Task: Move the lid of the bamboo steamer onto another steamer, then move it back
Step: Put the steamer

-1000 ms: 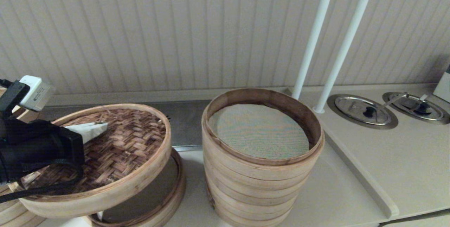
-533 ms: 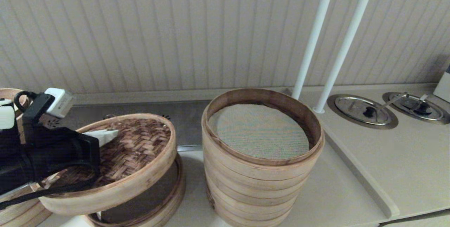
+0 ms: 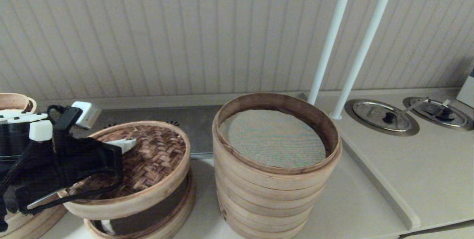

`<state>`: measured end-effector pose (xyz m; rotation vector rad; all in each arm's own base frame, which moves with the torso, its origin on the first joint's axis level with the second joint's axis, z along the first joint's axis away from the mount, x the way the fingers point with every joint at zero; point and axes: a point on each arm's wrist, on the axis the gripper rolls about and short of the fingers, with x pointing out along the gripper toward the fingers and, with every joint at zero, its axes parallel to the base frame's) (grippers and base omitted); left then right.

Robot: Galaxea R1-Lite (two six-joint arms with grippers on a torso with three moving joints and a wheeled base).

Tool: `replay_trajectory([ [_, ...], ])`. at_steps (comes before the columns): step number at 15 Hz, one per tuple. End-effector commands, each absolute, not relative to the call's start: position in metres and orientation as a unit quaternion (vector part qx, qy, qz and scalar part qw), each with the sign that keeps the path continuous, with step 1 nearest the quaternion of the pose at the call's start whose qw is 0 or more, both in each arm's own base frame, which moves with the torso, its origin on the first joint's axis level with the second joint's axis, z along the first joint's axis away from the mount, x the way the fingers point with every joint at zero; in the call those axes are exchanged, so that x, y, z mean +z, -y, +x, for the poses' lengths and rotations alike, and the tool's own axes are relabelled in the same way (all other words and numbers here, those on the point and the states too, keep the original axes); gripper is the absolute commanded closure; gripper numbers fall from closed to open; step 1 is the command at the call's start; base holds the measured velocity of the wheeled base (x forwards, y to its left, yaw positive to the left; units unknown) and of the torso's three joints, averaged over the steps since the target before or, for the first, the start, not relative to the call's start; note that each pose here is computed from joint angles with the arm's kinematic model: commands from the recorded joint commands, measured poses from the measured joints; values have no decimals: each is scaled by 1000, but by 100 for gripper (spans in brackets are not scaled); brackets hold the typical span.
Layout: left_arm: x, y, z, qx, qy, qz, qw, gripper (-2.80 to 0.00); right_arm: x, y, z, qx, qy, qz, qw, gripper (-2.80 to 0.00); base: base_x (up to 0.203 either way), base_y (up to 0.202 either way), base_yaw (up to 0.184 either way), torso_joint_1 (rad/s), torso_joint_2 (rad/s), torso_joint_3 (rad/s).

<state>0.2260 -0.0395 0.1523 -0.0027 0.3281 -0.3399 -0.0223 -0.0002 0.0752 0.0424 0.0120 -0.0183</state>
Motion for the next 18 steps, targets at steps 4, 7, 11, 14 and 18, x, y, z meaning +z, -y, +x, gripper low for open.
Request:
replay_trajectory([
  [4,123,43,243,-168,-187,-7,968,0,74,0,-22,-9,-8,21,1000,0,0,0,0,0,0,0],
  [7,111,44,252,-167,-186,-13,968,0,74,0,-22,-9,-8,21,1000,0,0,0,0,0,0,0],
  [11,100,46,263,-165,-187,-23,968,0,74,0,-22,-9,-8,21,1000,0,0,0,0,0,0,0],
  [14,95,46,266,-165,-184,-23,969,0,74,0,-22,-9,-8,21,1000,0,0,0,0,0,0,0],
  [18,89,44,255,-165,-184,-24,969,0,74,0,-22,-9,-8,21,1000,0,0,0,0,0,0,0],
])
